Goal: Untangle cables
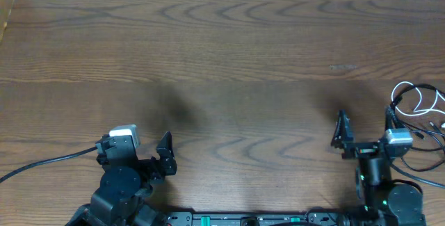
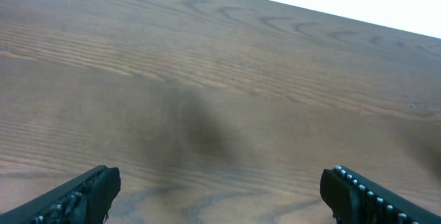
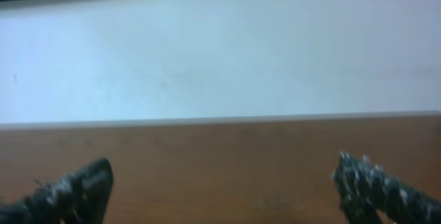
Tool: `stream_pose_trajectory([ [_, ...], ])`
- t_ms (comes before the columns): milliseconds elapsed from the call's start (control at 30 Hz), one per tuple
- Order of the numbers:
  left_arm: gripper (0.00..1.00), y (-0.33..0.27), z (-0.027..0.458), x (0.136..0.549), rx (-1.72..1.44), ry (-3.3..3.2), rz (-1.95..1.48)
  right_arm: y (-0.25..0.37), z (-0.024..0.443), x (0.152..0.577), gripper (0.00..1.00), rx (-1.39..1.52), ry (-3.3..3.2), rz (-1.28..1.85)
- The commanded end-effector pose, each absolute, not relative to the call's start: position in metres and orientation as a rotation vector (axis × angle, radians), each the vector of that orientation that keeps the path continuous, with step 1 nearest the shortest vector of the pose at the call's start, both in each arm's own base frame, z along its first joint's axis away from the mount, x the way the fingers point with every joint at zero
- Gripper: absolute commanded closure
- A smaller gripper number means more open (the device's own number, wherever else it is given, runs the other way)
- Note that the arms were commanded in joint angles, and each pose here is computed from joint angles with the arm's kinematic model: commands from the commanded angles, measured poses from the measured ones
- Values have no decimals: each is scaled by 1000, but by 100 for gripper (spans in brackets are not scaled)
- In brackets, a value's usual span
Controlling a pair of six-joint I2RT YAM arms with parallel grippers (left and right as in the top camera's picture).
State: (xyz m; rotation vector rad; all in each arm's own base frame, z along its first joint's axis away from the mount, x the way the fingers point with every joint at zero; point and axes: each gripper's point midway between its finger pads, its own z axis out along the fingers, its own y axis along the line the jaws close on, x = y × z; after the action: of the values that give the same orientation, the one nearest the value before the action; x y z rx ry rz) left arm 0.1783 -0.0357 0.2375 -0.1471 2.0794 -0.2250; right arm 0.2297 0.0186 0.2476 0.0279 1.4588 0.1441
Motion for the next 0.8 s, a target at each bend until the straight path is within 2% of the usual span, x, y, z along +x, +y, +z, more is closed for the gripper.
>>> stream_pose_trajectory([
  [0,2,-34,237,179,-160,2075,-220,18,221,241,1,37,1416,146],
  [200,2,-34,237,179,-160,2075,-220,19,202,245,1,22,1463,127],
  [233,2,-34,237,179,-160,2075,-220,19,192,245,1,19,1504,127],
  [267,2,-34,237,179,-160,2074,-221,23,158,245,1,0,1643,134],
  [600,2,-34,237,179,-160,2075,-220,27,157,245,1,-23,1645,147],
  [767,2,-34,237,179,-160,2075,-220,25,171,246,1,-62,1584,100],
])
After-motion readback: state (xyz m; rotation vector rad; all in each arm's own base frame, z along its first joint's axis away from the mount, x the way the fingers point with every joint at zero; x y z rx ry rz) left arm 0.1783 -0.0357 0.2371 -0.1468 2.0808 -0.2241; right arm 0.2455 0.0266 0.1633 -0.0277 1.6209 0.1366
